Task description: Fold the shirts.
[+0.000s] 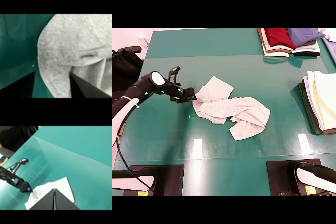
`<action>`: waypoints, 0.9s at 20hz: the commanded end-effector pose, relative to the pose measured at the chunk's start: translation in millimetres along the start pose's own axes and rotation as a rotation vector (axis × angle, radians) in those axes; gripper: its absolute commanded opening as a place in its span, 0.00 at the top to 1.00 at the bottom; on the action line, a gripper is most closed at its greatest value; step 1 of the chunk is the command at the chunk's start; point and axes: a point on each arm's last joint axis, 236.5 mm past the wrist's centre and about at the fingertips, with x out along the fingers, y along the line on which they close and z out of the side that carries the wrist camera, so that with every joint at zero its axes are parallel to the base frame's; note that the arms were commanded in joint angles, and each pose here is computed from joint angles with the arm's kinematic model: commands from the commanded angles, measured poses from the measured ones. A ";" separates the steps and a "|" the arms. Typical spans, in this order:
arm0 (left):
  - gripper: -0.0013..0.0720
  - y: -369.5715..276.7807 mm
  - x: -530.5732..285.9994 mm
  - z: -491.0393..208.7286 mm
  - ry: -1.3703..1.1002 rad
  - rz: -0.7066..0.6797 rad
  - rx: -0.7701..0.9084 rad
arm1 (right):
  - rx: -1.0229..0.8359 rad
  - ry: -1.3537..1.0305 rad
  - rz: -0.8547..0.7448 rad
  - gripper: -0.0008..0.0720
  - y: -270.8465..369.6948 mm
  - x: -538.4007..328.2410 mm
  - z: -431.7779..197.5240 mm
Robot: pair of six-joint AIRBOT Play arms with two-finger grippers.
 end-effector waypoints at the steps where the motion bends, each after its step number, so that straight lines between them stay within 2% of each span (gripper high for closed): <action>1: 0.31 -3.2 21.2 -10.2 0.034 -0.046 -0.042 | -0.001 0.015 0.005 0.97 1.3 0.2 -3.5; 5: 0.31 -13.7 28.3 -10.2 0.020 -0.052 -0.023 | -0.001 0.037 0.007 0.97 1.6 0.2 -8.8; 6: 0.59 -15.4 26.2 -8.3 0.019 -0.053 -0.017 | 0.007 0.058 0.008 0.97 0.2 0.8 -14.6; 7: 0.95 -18.5 21.2 -3.2 0.010 -0.053 0.000 | 0.027 0.089 0.000 0.97 -6.0 1.3 -25.4; 10: 0.96 -39.7 -7.5 25.4 -0.065 -0.074 0.100 | 0.167 0.233 -0.041 0.97 -41.7 7.1 -86.7; 13: 0.96 -63.1 -43.3 53.5 -0.164 -0.096 0.185 | 0.443 0.406 -0.113 0.97 -95.9 7.4 -192.1; 14: 0.96 -67.8 -50.2 59.2 -0.184 -0.100 0.195 | 0.556 0.459 -0.132 0.80 -110.2 8.0 -234.8; 15: 0.96 -71.1 -54.9 63.0 -0.198 -0.105 0.199 | 0.660 0.496 -0.150 0.45 -121.7 10.1 -273.4; 16: 0.96 -72.0 -56.5 64.0 -0.202 -0.106 0.201 | 0.763 0.532 -0.165 0.33 -129.8 13.8 -314.5; 18: 0.96 -71.6 -55.6 61.9 -0.193 -0.106 0.201 | 0.889 0.581 -0.179 0.33 -135.4 25.8 -380.3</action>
